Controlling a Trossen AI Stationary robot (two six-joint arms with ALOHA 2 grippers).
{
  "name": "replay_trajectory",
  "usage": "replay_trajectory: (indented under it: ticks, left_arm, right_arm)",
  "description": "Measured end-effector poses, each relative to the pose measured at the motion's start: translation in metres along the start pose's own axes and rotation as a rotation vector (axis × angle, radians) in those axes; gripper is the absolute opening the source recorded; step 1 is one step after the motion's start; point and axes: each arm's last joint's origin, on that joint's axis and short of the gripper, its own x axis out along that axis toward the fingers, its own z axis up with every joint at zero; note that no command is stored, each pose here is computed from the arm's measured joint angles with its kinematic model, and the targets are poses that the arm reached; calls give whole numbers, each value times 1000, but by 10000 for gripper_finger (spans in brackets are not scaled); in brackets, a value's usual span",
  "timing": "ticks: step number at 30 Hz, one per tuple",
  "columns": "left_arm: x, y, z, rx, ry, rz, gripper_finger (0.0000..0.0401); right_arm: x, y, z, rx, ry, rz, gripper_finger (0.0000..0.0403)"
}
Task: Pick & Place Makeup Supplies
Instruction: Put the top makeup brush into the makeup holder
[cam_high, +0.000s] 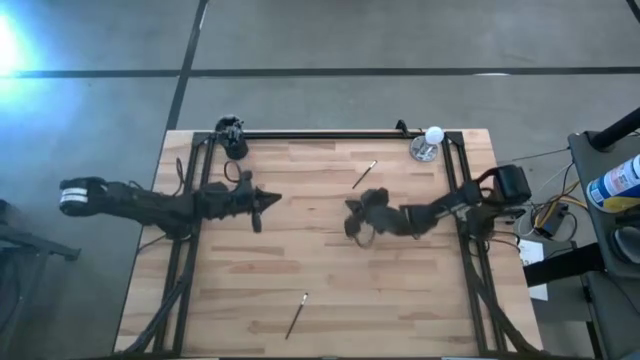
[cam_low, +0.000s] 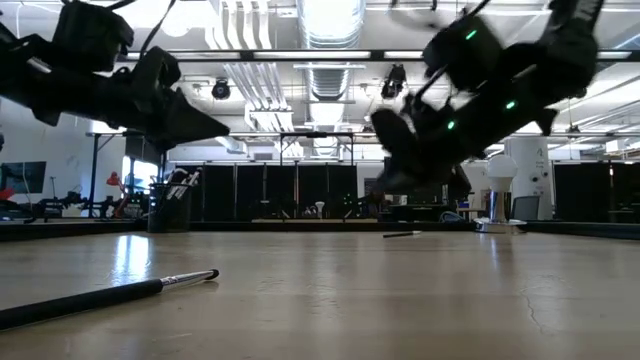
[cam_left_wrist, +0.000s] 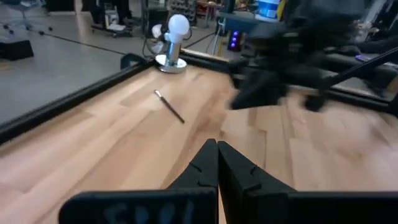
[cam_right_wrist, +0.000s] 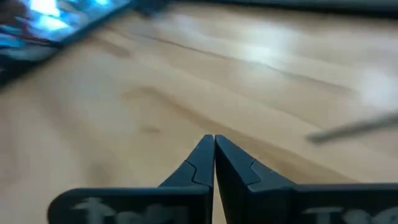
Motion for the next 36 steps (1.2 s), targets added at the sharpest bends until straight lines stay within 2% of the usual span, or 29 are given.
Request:
replay_trajectory:
  ticks: [3,8,14,18,25,36]
  left_arm:
    - [-2,1,-5,-6,13,2,0]
    - [-2,3,-10,-3,28,45,0]
    - [-2,3,-14,0,46,49,0]
    - [-2,4,-15,0,52,51,0]
    - [-1,4,-16,2,61,54,0]
    - [-1,4,-17,3,64,55,0]
  right_arm:
    - [18,-19,9,66,98,-139,16]
    - [35,-38,29,95,206,-355,51]
    - [49,-58,56,149,223,-497,104]
    - [54,-80,65,203,216,-580,128]
    - [59,-98,73,275,182,-640,141]
    - [60,-109,79,314,128,-697,132]
